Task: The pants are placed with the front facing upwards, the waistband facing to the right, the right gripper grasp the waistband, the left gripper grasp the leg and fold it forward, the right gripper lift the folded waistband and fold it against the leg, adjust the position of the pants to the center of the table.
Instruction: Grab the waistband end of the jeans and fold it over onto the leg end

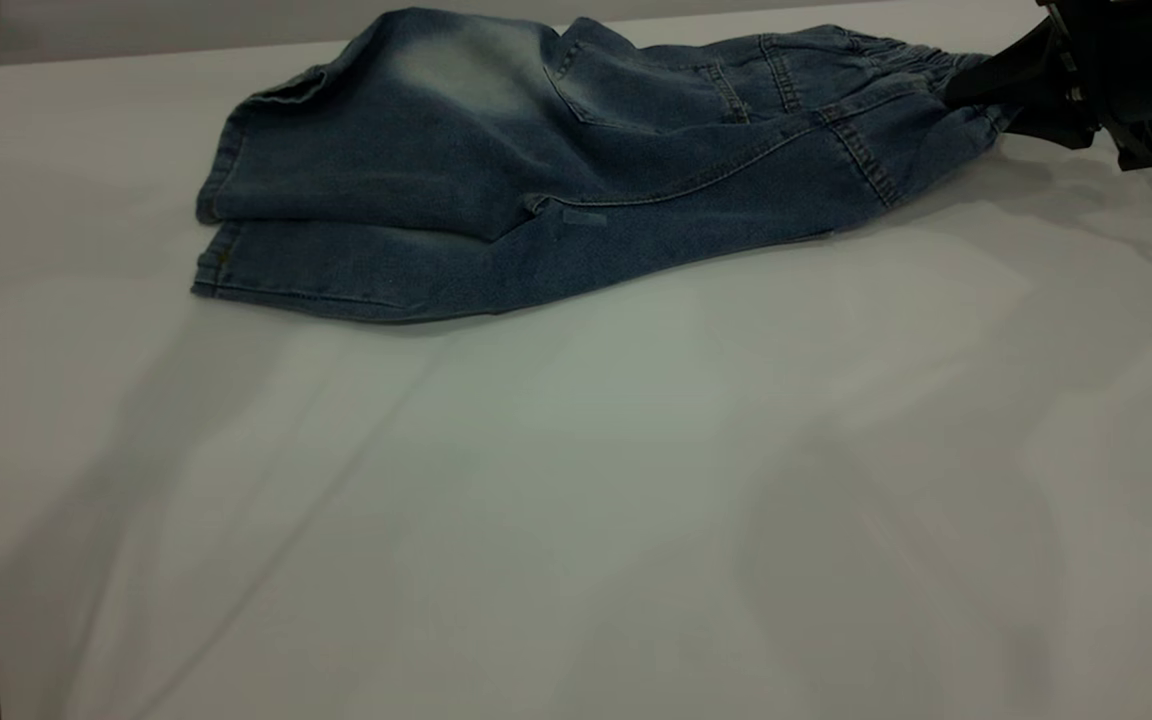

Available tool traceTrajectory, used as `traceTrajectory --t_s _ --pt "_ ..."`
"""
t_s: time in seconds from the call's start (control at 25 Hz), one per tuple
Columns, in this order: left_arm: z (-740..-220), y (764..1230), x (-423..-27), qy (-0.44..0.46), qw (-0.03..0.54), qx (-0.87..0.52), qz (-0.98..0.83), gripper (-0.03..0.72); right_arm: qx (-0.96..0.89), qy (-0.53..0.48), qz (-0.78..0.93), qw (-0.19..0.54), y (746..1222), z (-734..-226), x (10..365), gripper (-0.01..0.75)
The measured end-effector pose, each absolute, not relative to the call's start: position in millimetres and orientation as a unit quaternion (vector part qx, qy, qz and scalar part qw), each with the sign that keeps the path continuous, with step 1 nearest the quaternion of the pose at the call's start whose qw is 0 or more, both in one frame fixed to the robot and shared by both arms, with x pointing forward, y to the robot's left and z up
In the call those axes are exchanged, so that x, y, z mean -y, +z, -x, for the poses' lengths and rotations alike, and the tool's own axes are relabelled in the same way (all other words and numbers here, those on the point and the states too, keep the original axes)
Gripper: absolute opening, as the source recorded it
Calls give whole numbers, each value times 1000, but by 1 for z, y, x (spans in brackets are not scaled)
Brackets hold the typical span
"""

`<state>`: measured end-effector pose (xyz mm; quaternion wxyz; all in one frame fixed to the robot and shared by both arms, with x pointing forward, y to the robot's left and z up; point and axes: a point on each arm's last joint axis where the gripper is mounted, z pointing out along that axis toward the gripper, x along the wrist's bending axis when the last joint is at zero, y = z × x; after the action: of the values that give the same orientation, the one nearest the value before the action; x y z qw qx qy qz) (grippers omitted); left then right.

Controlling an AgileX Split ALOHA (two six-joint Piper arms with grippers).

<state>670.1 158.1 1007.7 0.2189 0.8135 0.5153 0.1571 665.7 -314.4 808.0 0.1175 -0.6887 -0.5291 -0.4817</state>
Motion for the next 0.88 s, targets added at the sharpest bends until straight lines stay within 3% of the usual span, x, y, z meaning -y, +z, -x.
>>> traceTrajectory --t_s 0.28,0.6,0.88 --pt "-691 970 -120 112 170 -480 -853 428 530 -482 688 119 808 -665 314 95" --pt "-704 919 -65 96 163 -436 -880 428 529 -486 684 124 809 -665 314 95" --pt "-704 878 -43 77 143 -421 -892 428 529 -487 684 125 809 -665 313 95"
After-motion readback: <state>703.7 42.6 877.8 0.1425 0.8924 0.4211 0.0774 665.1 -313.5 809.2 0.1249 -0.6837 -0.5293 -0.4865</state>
